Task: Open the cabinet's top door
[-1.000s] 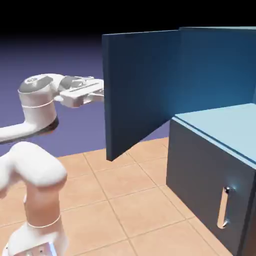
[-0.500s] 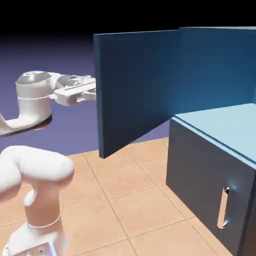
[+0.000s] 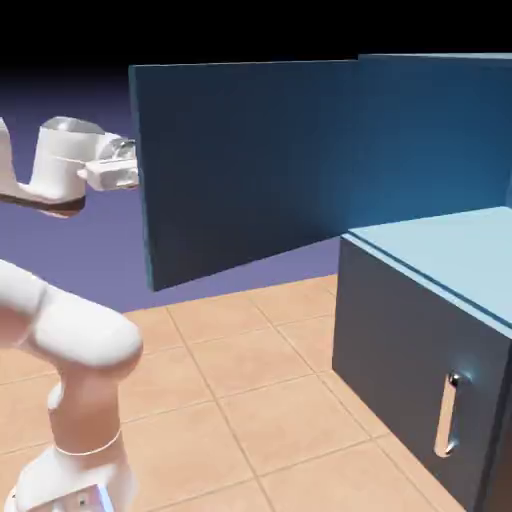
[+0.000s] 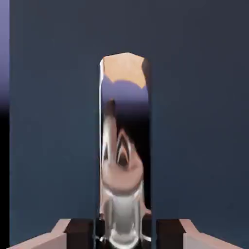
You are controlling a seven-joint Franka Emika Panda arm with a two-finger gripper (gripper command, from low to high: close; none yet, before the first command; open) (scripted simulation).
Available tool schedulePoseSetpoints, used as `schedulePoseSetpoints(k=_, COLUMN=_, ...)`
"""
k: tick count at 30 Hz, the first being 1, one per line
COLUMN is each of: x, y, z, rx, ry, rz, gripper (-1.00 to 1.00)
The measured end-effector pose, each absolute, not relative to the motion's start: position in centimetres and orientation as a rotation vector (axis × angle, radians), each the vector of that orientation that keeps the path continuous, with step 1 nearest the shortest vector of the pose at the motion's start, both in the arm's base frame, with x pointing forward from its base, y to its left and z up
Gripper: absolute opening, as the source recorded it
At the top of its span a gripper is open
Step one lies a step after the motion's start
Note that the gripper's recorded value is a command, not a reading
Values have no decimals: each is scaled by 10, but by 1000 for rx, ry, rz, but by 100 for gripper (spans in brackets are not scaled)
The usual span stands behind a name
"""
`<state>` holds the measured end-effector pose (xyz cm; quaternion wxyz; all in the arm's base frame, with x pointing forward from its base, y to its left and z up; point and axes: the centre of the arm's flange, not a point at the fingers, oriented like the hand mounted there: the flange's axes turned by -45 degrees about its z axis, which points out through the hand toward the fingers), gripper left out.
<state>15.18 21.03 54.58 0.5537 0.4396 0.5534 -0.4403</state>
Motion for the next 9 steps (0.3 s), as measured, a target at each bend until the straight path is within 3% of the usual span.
schedulePoseSetpoints(k=9, x=168, y=286, z=546, rx=1173, ry=1231, rz=-1175, gripper=-100)
